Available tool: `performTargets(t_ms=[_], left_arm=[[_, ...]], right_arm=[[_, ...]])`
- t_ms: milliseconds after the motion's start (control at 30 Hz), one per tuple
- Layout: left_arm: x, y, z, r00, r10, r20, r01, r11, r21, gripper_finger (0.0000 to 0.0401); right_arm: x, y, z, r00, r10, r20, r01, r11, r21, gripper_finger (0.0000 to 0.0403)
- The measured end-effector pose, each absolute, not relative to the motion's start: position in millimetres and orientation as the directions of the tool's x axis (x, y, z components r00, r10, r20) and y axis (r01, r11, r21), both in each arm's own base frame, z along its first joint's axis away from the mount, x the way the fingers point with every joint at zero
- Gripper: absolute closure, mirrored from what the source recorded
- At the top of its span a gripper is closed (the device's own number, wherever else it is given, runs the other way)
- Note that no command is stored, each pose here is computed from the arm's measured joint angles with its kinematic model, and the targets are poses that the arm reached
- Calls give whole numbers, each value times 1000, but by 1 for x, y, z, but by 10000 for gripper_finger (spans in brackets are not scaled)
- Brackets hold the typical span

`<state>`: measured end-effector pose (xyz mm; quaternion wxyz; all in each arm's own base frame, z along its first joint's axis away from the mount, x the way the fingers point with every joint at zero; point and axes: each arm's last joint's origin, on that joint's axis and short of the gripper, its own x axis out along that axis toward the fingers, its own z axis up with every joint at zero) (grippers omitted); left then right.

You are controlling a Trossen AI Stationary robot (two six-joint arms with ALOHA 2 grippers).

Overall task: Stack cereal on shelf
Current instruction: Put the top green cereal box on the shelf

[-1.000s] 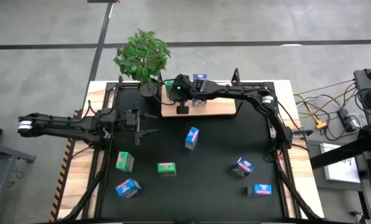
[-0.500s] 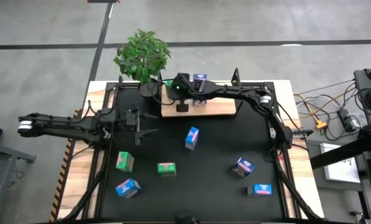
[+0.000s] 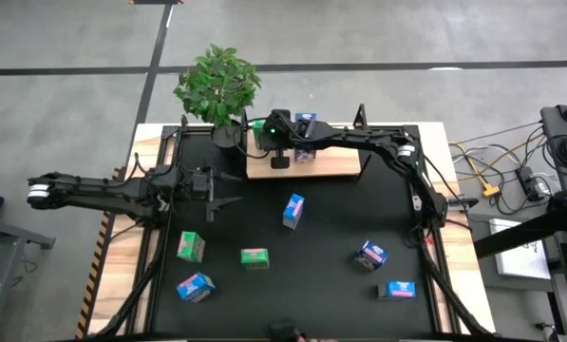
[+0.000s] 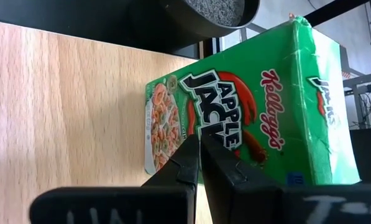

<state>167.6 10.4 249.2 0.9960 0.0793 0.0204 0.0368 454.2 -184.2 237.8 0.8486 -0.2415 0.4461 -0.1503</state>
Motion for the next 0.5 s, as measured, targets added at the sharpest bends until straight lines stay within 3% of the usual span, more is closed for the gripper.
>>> performTargets(t_ms=[500], left_arm=[[168,10,249,996,76,-36,-70,985,159,170]], right_arm=[[452,-166,251,564,-441,-698,23,854,-520,394]])
